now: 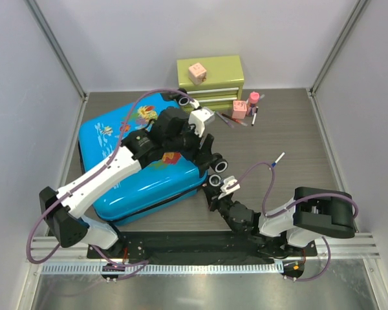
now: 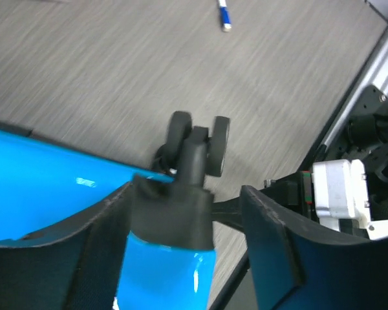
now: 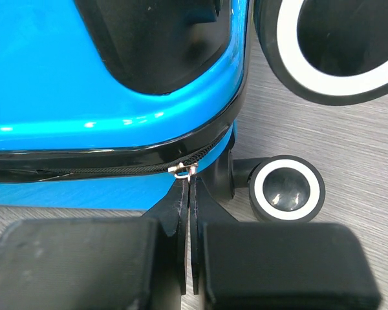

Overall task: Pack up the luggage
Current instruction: Zip the luggage at the center of the board.

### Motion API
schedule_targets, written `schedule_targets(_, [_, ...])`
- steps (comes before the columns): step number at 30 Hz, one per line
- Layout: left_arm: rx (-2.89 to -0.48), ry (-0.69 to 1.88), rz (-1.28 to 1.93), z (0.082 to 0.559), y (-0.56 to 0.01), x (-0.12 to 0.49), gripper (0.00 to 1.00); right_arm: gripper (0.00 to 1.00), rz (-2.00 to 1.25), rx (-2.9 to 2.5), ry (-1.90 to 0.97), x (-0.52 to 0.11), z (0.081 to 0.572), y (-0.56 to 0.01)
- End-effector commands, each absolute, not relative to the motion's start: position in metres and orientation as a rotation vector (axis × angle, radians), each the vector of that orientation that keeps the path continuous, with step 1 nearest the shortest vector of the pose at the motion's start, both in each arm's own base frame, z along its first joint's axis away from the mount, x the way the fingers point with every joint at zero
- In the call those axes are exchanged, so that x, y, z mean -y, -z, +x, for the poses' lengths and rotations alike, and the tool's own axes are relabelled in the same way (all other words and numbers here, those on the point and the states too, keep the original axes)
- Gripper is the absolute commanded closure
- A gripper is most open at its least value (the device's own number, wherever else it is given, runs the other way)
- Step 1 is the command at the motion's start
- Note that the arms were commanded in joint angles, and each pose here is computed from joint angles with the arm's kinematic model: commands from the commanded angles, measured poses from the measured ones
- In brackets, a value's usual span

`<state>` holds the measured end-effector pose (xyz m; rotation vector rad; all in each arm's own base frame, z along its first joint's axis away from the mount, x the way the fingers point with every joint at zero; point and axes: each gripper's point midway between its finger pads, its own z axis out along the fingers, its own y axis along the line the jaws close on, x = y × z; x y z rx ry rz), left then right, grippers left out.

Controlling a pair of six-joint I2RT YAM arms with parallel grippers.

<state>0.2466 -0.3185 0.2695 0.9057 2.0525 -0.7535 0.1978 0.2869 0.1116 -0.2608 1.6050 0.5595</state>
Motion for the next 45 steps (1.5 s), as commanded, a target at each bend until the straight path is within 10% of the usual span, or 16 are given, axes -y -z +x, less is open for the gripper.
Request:
schedule_targets(1, [-1.944, 0.767, 0.999, 0.243, -0.285, 0.35, 0.29, 0.99, -0.087, -1.552, -0.589, -0.27, 0.205, -0.137])
schedule_targets(34, [-2.058, 0.631, 1.219, 0.267, -0.204, 0.386, 0.11, 0.99, -0.047, -1.566, -0.615, -0.254, 0.201, -0.134])
schedule_targets(36, [-2.08, 0.633, 1.229, 0.266, -0.2, 0.385, 0.17, 0.99, -0.05, -1.568, -0.602, -0.251, 0.201, -0.133])
schedule_targets(45, [-2.108, 0.725, 1.264, 0.25, -0.197, 0.388, 1.0, 0.99, -0.021, -1.57, -0.555, -0.233, 0.202, -0.134])
